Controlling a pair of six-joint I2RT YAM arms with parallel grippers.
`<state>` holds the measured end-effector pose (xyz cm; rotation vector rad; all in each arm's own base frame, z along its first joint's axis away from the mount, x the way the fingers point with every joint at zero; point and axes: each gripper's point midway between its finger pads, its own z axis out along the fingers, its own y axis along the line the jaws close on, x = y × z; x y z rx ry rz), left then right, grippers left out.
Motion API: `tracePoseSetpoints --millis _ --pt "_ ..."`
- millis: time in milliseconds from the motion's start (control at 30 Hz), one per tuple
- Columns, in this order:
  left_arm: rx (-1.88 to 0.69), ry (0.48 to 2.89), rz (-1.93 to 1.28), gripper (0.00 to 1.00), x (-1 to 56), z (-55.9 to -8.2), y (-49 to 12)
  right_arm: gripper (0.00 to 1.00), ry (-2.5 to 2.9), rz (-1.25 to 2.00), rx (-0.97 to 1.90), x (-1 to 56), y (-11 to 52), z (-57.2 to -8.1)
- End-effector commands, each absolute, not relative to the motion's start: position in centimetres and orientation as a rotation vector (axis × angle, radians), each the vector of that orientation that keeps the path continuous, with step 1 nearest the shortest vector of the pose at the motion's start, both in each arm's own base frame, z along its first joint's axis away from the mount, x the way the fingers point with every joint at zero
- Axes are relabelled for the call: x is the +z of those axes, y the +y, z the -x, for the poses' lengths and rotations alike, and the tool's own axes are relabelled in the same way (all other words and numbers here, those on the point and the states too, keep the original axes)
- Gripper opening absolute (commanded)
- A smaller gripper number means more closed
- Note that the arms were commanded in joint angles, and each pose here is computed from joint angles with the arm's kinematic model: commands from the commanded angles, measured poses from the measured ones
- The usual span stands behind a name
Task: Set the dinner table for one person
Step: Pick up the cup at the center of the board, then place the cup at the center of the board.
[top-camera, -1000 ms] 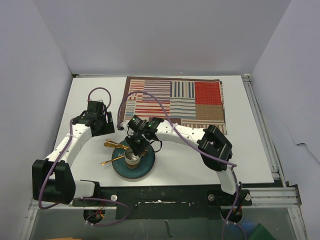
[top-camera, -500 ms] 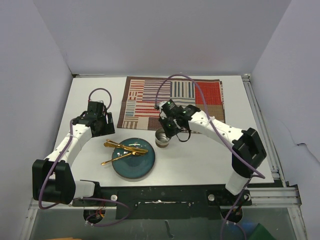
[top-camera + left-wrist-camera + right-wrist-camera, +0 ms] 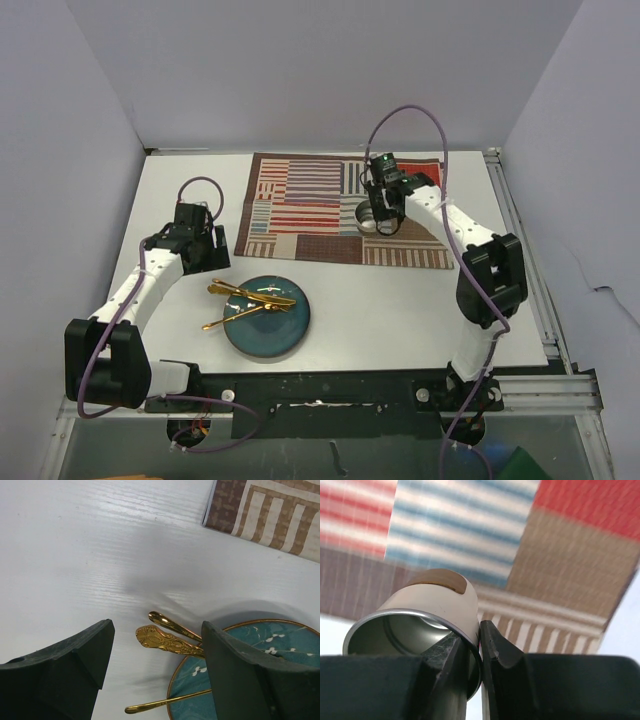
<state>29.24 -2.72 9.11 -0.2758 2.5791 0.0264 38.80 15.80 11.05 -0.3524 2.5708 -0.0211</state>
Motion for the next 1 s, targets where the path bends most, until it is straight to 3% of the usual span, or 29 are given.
tracePoseSetpoints --millis 0,233,400,733,967 --pt "-0.019 2.528 0.260 0.71 9.8 -30.2 -3.1 0.00 2.376 0.270 -0.215 14.7 12.9 -47.1" --pt "-0.052 2.513 0.253 0.71 10.1 -30.3 -3.5 0.00 2.350 0.142 -0.420 12.3 7.3 -54.1" --pt "-0.053 2.519 0.247 0.71 10.0 -30.3 -3.5 0.00 2.332 0.100 -0.400 12.0 6.3 -55.8" --pt "-0.068 2.527 0.247 0.71 9.8 -30.4 -3.6 0.00 2.367 0.081 -0.347 12.2 6.6 -54.2" --pt "-0.078 2.527 0.249 0.71 9.8 -30.5 -3.6 0.00 2.397 0.069 -0.272 13.5 7.7 -49.0"
